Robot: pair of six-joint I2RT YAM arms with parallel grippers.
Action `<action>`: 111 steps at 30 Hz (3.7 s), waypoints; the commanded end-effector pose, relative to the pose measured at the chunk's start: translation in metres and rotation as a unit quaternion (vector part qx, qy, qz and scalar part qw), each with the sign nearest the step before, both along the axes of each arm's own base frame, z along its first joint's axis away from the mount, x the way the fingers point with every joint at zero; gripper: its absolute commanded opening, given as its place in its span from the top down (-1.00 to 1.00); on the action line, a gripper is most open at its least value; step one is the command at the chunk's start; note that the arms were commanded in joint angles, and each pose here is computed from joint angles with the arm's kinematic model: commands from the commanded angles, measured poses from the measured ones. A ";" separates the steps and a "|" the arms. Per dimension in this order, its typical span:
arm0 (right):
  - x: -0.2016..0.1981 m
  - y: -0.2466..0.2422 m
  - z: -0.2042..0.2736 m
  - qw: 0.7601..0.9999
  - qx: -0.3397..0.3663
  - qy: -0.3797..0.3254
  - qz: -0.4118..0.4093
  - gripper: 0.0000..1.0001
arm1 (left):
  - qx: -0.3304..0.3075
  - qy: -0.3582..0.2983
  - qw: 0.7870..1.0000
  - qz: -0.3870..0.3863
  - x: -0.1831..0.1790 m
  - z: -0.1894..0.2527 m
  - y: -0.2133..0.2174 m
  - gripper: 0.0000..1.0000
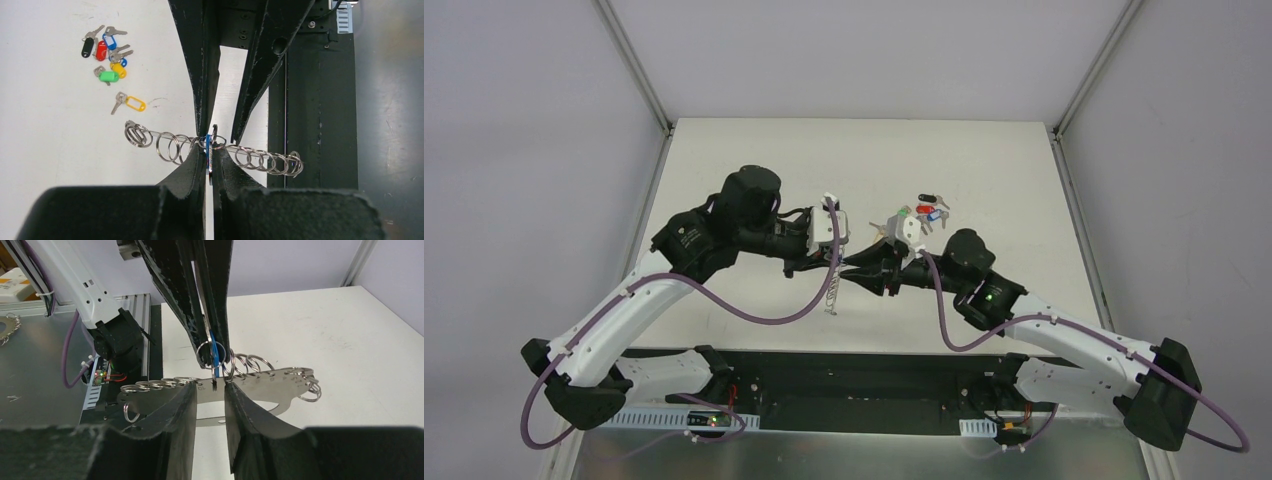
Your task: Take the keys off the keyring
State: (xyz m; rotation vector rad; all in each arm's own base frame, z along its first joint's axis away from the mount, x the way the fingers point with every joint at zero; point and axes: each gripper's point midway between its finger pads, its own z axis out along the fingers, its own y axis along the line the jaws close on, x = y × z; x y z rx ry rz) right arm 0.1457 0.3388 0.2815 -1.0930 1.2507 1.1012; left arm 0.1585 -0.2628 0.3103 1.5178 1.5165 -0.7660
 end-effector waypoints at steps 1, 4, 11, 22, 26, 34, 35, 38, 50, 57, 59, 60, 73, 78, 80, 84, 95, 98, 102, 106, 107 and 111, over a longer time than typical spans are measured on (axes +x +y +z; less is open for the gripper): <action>-0.009 -0.001 0.030 0.997 0.049 -0.046 0.023 0.33 | -0.018 -0.004 1.000 -0.010 -0.001 0.016 -0.003 1.00; -0.009 -0.005 0.032 0.997 0.053 -0.051 0.018 0.34 | -0.010 -0.008 1.000 -0.004 0.001 0.014 -0.001 1.00; -0.006 0.001 0.031 0.998 0.048 -0.045 0.020 0.43 | -0.018 -0.002 1.000 -0.023 -0.005 0.016 -0.004 1.00; -0.011 0.010 0.038 0.996 0.063 -0.032 0.045 0.88 | -0.014 -0.004 0.999 -0.030 -0.010 0.011 0.000 1.00; -0.008 0.007 0.032 0.998 0.056 -0.024 0.031 1.00 | -0.008 -0.010 1.000 -0.024 -0.008 0.008 0.002 1.00; -0.011 -0.009 0.023 0.999 0.028 -0.021 0.012 1.00 | 0.002 -0.022 1.000 -0.020 -0.004 0.003 0.005 1.00; -0.012 -0.010 0.025 0.999 0.028 -0.022 0.012 1.00 | 0.002 -0.020 1.000 -0.020 -0.004 0.003 0.004 1.00; -0.014 -0.011 0.027 0.999 0.024 -0.023 0.016 1.00 | 0.000 -0.018 1.000 -0.021 -0.004 0.004 0.003 1.00; -0.035 -0.006 0.032 0.996 0.020 -0.019 0.083 1.00 | -0.011 -0.005 0.999 -0.042 -0.011 0.008 -0.002 1.00; -0.040 -0.010 0.033 0.994 0.021 -0.048 0.094 1.00 | -0.020 0.018 0.998 -0.064 -0.020 0.006 -0.006 1.00; -0.040 -0.010 0.034 0.994 0.021 -0.052 0.093 1.00 | -0.020 0.025 0.997 -0.066 -0.020 0.006 -0.008 1.00; -0.040 -0.010 0.035 0.994 0.021 -0.052 0.094 1.00 | -0.019 0.028 0.997 -0.064 -0.019 0.005 -0.009 1.00; -0.033 0.001 0.035 0.995 0.008 -0.031 0.097 1.00 | -0.006 -0.063 0.997 -0.047 0.010 0.006 -0.009 1.00; -0.030 0.006 0.034 0.995 0.003 -0.021 0.102 1.00 | -0.018 -0.107 0.993 -0.044 0.015 0.012 -0.007 1.00; -0.029 0.007 0.033 0.995 0.002 -0.021 0.102 1.00 | -0.029 -0.108 0.992 -0.053 0.011 0.014 -0.009 1.00; -0.027 0.010 0.033 0.995 0.002 -0.024 0.102 1.00 | -0.049 -0.086 0.992 -0.072 0.002 0.013 -0.016 1.00; -0.022 0.004 0.042 0.994 0.059 -0.063 0.071 1.00 | -0.123 -0.022 0.992 -0.022 0.006 0.019 -0.017 1.00; -0.020 0.000 0.047 0.992 0.081 -0.077 0.059 1.00 | -0.137 0.009 0.990 -0.010 0.009 0.020 -0.016 1.00; -0.019 -0.001 0.048 0.991 0.085 -0.087 0.056 1.00 | -0.148 0.053 0.988 -0.002 0.010 0.023 -0.019 1.00; -0.016 -0.005 0.053 0.988 0.106 -0.107 0.038 1.00 | -0.148 0.093 0.985 -0.005 0.009 0.020 -0.022 1.00; -0.015 -0.006 0.055 0.987 0.110 -0.110 0.034 1.00 | -0.148 0.100 0.984 -0.005 0.008 0.019 -0.023 1.00; -0.013 -0.008 0.059 0.984 0.125 -0.126 0.024 1.00 | -0.151 0.127 0.980 -0.001 0.009 0.017 -0.026 1.00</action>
